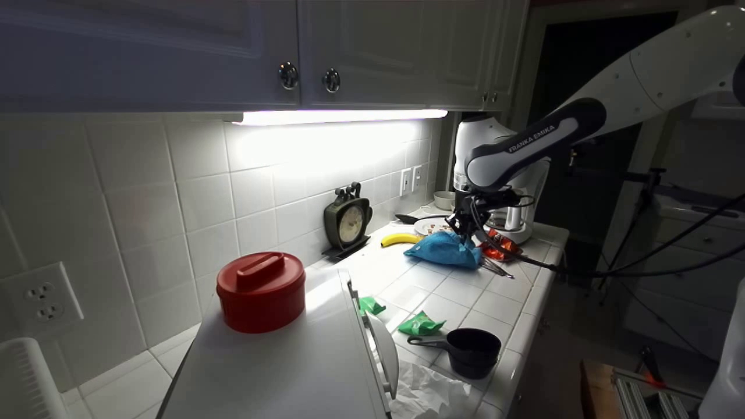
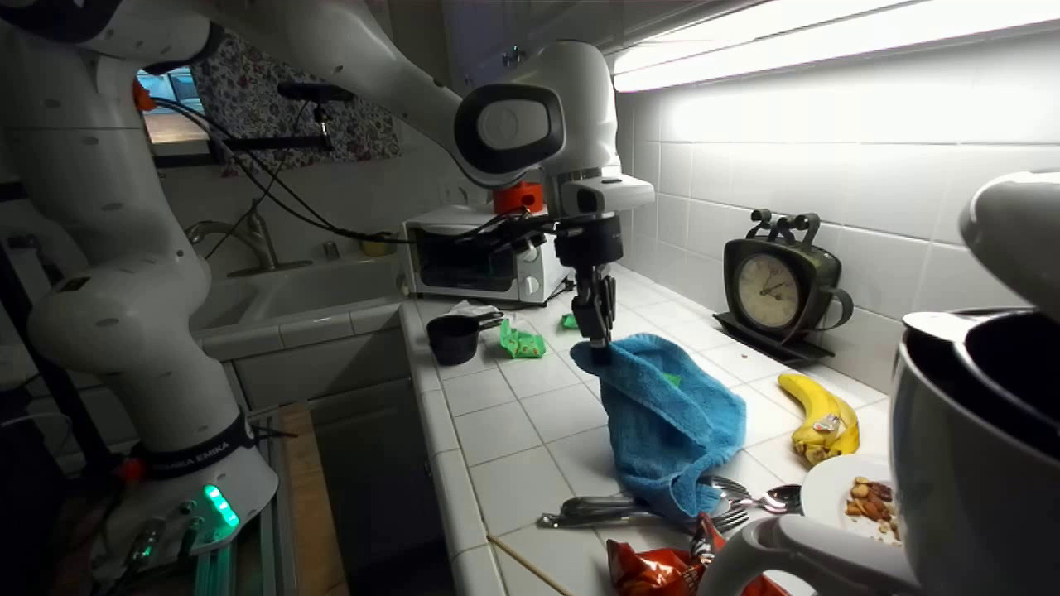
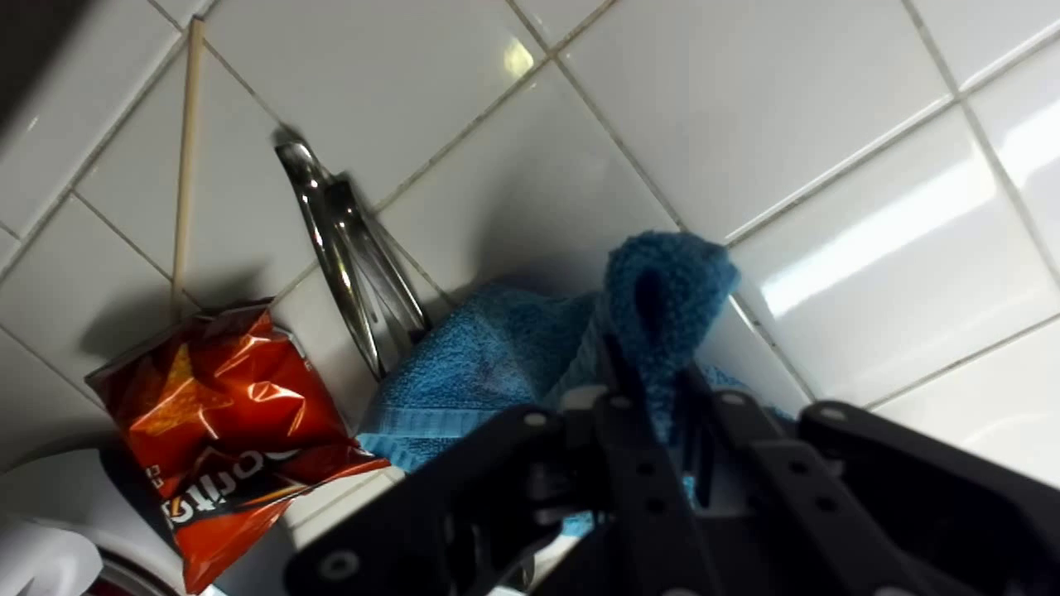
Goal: Fold the towel on the counter
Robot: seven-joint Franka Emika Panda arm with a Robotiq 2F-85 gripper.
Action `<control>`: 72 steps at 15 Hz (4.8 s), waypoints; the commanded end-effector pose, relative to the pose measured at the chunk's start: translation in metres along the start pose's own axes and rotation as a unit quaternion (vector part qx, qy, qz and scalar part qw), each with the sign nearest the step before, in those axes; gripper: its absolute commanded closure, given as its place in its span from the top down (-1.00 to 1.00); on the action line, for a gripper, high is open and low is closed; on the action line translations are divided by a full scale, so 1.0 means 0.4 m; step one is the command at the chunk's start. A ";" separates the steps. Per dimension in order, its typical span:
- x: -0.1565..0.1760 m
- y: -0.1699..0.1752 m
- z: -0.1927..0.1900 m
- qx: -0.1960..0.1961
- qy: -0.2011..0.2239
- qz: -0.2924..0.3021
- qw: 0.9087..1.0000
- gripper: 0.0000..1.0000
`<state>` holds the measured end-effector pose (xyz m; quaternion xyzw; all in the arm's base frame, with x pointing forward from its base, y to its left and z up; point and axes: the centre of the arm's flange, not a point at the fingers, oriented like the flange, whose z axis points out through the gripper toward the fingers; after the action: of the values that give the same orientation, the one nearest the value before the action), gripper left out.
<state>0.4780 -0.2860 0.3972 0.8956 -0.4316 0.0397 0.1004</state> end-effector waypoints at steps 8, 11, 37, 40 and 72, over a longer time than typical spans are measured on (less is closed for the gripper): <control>-0.025 0.096 0.007 -0.011 0.012 0.020 1.000 -0.94; -0.003 0.069 0.005 -0.023 0.034 -0.005 0.999 -0.93; -0.026 -0.093 0.097 -0.017 0.065 -0.148 0.987 1.00; -0.034 -0.125 0.108 -0.010 0.063 -0.161 0.985 1.00; -0.067 -0.069 0.025 -0.053 0.099 -0.131 0.985 -0.91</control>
<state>0.5008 -0.2421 0.3601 0.9420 -0.2857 0.0705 0.1614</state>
